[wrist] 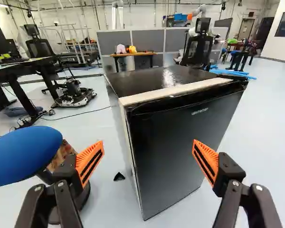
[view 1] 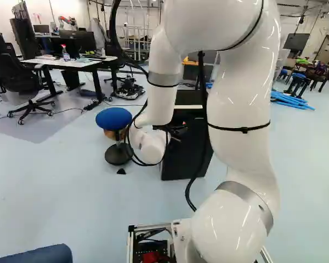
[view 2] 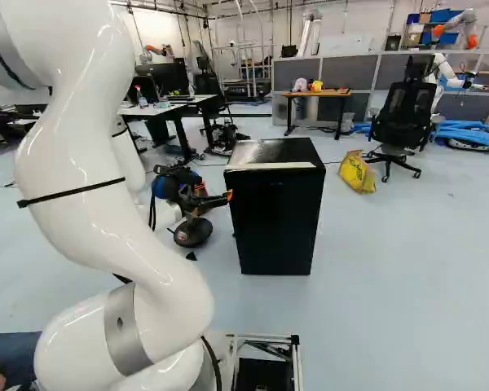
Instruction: Grab a drink from the fridge
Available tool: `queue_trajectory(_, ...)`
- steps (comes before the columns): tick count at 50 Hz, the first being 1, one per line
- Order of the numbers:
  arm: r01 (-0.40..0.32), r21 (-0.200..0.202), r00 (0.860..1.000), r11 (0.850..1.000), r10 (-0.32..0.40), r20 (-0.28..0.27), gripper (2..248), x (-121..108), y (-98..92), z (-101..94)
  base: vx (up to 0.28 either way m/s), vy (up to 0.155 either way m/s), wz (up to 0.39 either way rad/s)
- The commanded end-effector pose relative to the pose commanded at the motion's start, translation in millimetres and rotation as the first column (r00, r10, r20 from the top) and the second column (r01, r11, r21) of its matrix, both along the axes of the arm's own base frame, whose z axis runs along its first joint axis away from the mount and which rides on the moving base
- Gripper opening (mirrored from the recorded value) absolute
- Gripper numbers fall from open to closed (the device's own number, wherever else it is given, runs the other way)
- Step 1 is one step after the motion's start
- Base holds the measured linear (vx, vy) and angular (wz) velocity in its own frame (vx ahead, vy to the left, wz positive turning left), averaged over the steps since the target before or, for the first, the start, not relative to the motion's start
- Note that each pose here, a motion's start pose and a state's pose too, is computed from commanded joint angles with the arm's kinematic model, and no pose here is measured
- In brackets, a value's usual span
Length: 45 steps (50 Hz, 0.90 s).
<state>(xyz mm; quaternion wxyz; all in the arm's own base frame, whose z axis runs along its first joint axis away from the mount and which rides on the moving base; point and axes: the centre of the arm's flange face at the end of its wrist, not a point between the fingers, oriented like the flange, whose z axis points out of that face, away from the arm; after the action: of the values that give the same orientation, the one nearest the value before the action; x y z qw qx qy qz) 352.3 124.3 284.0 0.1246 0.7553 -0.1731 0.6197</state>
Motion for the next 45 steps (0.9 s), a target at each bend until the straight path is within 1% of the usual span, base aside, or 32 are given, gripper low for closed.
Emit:
queue_trajectory(16,0.003,-0.039,1.000,0.999,-0.002,0.018,247,11.9,5.3,-15.6,0.000,0.000,0.000)
queue_trajectory(23,0.008,-0.040,1.000,0.999,-0.007,0.030,247,17.2,6.1,-15.4,0.000,0.000,0.000)
queue_trajectory(45,0.022,-0.032,0.999,0.999,-0.021,0.043,247,32.6,8.8,-17.1,0.000,0.000,0.000)
